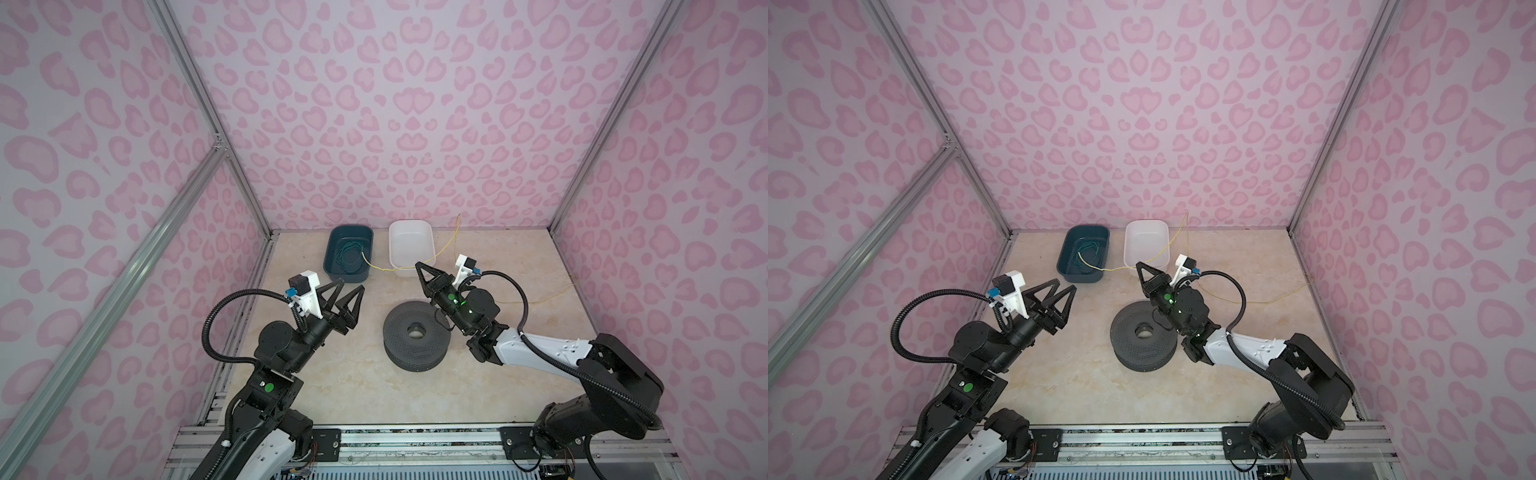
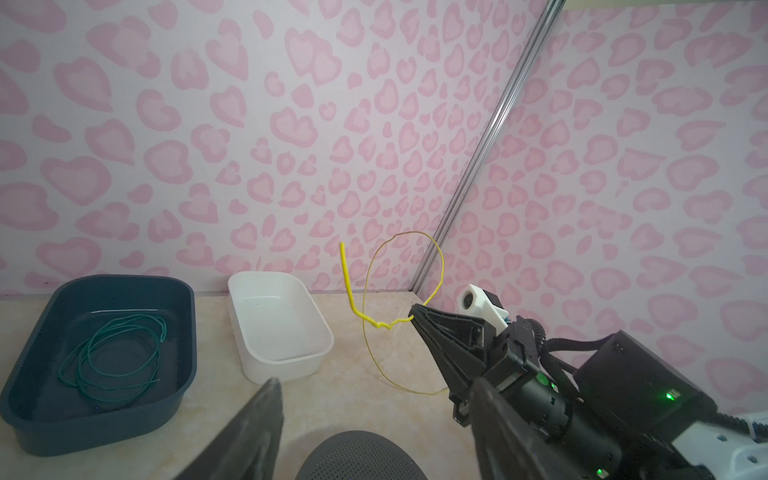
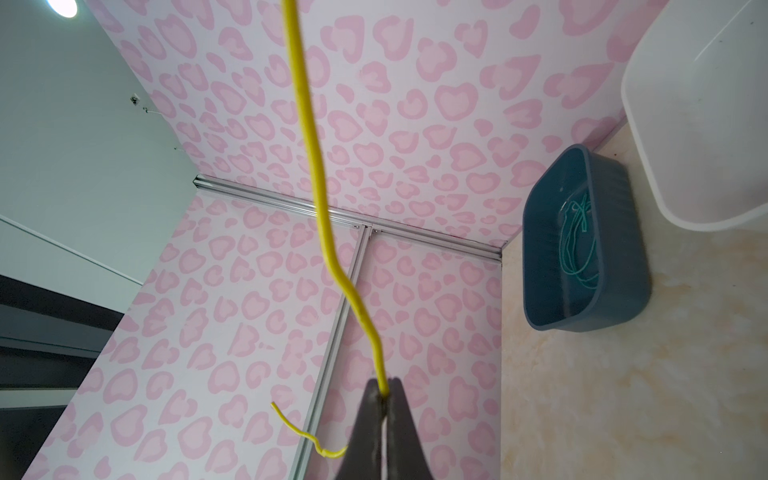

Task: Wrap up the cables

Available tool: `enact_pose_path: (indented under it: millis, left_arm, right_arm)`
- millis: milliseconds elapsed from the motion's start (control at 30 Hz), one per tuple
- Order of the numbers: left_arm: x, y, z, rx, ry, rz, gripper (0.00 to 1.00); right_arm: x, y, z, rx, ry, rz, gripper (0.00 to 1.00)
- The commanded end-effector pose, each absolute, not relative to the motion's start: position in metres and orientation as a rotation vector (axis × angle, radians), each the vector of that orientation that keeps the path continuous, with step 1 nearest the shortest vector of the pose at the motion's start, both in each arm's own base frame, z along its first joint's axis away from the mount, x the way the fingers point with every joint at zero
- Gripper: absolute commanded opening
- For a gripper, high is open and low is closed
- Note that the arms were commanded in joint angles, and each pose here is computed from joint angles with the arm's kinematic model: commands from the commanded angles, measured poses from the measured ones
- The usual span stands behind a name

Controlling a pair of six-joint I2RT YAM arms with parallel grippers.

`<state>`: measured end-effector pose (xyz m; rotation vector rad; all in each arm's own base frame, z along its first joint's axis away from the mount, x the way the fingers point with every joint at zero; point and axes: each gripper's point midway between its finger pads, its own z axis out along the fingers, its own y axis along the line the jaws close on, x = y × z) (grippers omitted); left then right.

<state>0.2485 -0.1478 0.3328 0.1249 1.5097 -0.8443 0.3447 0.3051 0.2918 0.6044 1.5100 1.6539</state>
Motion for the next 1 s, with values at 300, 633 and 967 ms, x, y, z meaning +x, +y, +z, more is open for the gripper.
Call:
enact_pose_path:
  millis: [300, 633, 967]
  left_arm:
    - [0.261, -0.184, 0.354, 0.190, 1.388, -1.083, 0.64]
    - [0.287, -0.189, 0.358, 0.188, 1.367, -1.067, 0.47]
    - [0.298, -0.185, 0.362, 0.164, 1.362, -1.021, 0.27]
  right_arm:
    - [0.338, 0.304, 0.297, 0.603, 1.479, 1.660, 0.00]
    - [0.333, 0.307, 0.301, 0.586, 1.484, 1.683, 0.00]
    - [0.328, 0.312, 0.300, 0.577, 1.495, 1.700, 0.00]
